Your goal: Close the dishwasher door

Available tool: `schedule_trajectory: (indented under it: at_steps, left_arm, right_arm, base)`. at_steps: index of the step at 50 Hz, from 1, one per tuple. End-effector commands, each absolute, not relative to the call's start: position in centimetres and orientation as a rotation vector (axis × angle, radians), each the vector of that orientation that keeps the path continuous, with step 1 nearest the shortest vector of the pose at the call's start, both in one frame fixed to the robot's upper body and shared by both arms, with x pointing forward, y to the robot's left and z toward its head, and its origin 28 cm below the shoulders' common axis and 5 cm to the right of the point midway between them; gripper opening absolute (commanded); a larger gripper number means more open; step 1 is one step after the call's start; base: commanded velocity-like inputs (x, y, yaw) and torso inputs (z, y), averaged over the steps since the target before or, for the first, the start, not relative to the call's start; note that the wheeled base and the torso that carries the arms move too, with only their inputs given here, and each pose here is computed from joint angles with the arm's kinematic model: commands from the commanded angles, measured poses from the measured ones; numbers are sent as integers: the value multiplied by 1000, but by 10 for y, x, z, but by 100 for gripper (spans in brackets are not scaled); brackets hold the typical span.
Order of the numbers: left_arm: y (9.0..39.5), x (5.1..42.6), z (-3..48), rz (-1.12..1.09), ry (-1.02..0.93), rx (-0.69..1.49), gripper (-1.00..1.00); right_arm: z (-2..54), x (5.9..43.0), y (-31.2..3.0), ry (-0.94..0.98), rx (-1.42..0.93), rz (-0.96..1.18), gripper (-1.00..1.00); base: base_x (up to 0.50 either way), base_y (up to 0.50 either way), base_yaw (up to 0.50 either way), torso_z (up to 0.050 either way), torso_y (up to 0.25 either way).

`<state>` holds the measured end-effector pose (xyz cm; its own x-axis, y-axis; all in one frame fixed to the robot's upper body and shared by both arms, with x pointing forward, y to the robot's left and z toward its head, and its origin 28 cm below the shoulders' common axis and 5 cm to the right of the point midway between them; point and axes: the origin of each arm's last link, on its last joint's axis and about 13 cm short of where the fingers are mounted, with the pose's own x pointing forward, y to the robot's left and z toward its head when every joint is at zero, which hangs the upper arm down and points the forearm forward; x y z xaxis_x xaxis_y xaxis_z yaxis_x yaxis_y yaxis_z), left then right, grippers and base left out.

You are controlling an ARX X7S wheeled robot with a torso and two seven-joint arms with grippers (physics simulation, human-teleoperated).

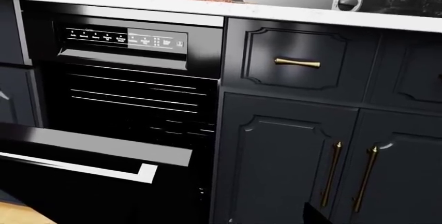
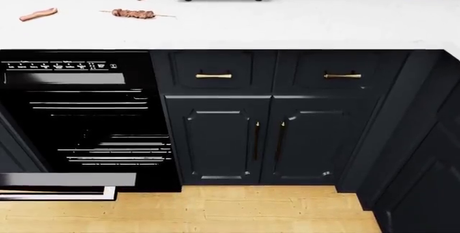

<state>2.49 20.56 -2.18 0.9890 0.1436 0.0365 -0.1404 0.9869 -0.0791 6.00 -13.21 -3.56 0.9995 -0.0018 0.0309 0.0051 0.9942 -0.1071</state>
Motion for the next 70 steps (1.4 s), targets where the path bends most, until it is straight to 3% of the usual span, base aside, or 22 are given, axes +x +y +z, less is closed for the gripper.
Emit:
schedule_trajectory:
  at_steps: [1,70]
  left_arm:
    - [206,24,-21,144,-42,-77,100]
    - [206,24,-24,152,-36,-90,100]
  right_arm:
    - [-35,60,-132,-31,-109,-3,100]
    - [-40,60,-132,-19,-111,0,100]
  base:
    - [0,0,0,-20,0]
    - [0,0,0,-20,0]
